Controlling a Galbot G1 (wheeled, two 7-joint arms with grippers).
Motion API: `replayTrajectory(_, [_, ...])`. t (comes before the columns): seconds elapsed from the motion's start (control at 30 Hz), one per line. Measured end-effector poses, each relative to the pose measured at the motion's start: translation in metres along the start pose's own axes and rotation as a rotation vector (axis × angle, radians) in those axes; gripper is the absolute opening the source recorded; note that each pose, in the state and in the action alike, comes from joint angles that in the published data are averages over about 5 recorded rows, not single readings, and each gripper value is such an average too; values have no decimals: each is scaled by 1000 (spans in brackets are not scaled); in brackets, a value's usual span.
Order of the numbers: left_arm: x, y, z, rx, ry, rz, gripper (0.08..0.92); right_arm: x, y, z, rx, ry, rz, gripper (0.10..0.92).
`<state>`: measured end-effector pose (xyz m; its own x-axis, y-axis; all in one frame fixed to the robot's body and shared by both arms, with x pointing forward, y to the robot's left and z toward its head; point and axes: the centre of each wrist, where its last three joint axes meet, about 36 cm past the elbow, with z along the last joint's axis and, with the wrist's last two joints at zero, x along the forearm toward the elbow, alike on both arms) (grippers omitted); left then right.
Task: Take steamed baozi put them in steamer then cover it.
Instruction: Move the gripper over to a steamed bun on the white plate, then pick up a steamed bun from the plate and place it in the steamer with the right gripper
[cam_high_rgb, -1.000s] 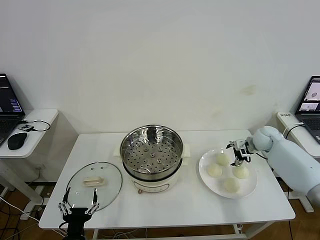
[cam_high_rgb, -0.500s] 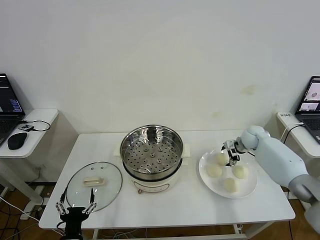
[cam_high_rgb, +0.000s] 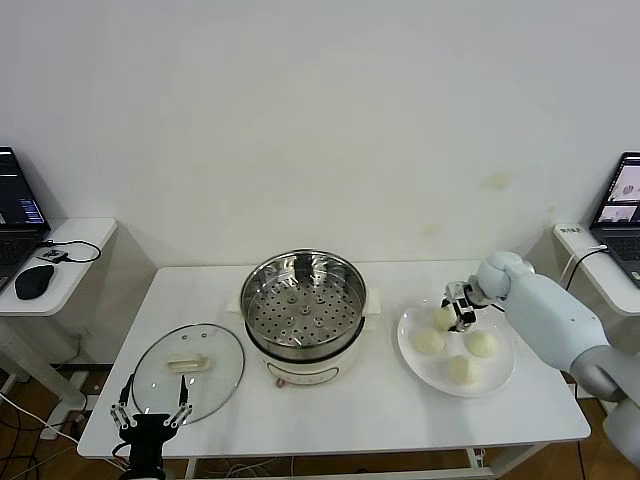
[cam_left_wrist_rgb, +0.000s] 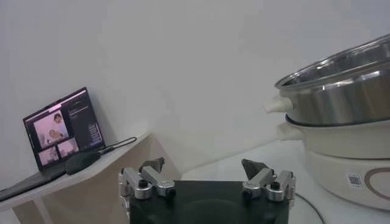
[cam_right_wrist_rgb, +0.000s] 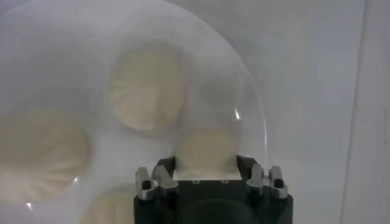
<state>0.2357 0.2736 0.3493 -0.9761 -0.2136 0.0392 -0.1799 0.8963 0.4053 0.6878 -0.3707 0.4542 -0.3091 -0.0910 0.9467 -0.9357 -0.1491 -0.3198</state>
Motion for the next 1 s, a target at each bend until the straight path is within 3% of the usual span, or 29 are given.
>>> replayTrajectory(0.27, [1, 4, 0, -11, -9, -2, 823, 51, -14, -5, 28, -27, 44, 636])
replayTrajectory(0.57, [-1, 1, -5, -1, -25, 10, 823, 125, -49, -43, 82, -120, 131, 644])
replayTrajectory(0.8, [-2, 5, -6, 0, -26, 9, 823, 170, -84, -98, 171, -195, 186, 652])
replayTrajectory(1.0, [-2, 9, -5, 2, -21, 4, 823, 183, -110, -166, 290, -260, 203, 653])
